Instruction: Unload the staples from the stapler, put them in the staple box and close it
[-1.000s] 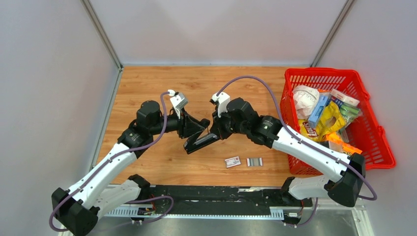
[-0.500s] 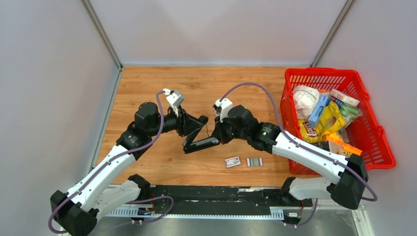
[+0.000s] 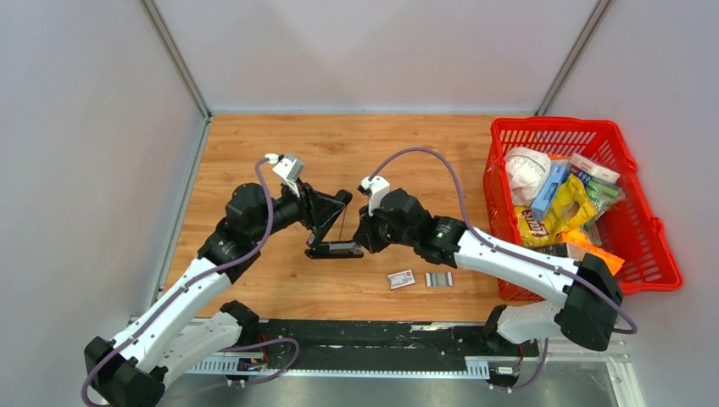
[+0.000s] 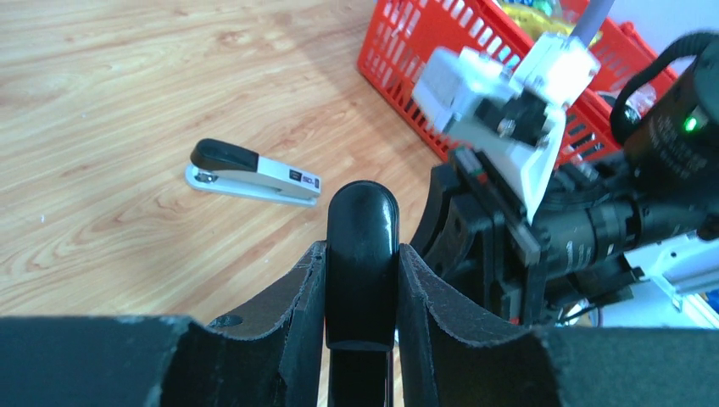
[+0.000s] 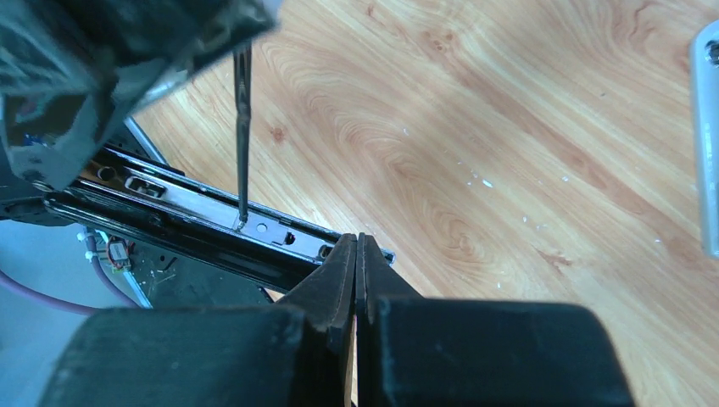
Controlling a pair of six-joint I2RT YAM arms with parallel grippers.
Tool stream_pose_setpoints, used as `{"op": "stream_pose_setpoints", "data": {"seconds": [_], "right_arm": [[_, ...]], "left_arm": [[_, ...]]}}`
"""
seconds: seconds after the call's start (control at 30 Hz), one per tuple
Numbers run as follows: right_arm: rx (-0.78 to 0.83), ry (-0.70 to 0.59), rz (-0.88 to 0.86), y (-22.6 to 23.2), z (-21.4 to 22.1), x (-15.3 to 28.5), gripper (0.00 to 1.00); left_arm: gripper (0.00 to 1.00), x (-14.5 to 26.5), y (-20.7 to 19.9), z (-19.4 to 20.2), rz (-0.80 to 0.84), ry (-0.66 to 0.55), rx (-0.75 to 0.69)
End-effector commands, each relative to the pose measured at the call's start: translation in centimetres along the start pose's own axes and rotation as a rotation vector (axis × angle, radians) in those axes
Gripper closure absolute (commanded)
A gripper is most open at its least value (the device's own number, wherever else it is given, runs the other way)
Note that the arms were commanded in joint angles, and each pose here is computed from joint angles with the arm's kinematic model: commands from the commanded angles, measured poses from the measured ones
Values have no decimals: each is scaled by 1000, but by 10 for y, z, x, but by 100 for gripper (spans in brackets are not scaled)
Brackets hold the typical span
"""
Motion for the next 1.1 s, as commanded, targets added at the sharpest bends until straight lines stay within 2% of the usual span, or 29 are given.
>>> {"op": "stream_pose_setpoints", "data": {"seconds": [0.0, 0.57, 1.07], "right_arm": [[-27, 29, -54, 14, 15, -12, 100], [-40, -9, -214, 52, 18, -38, 100], [-75, -32, -267, 52, 27, -56, 100]], "left_arm": [[100, 5, -2, -70, -33, -273, -25], [100, -1, 29, -59, -190, -302, 58], [100, -14, 65, -36, -354, -234, 91]]}}
Point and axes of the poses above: each gripper's point midway between its finger pads, its own x axis back along the fingers, its own y axis along the line the jaws close on, z = x × y, the point moved 1 cm from there along x, back along the fingers, and after that the axes turned 10 degrees about -x, right-handed, at the moved point
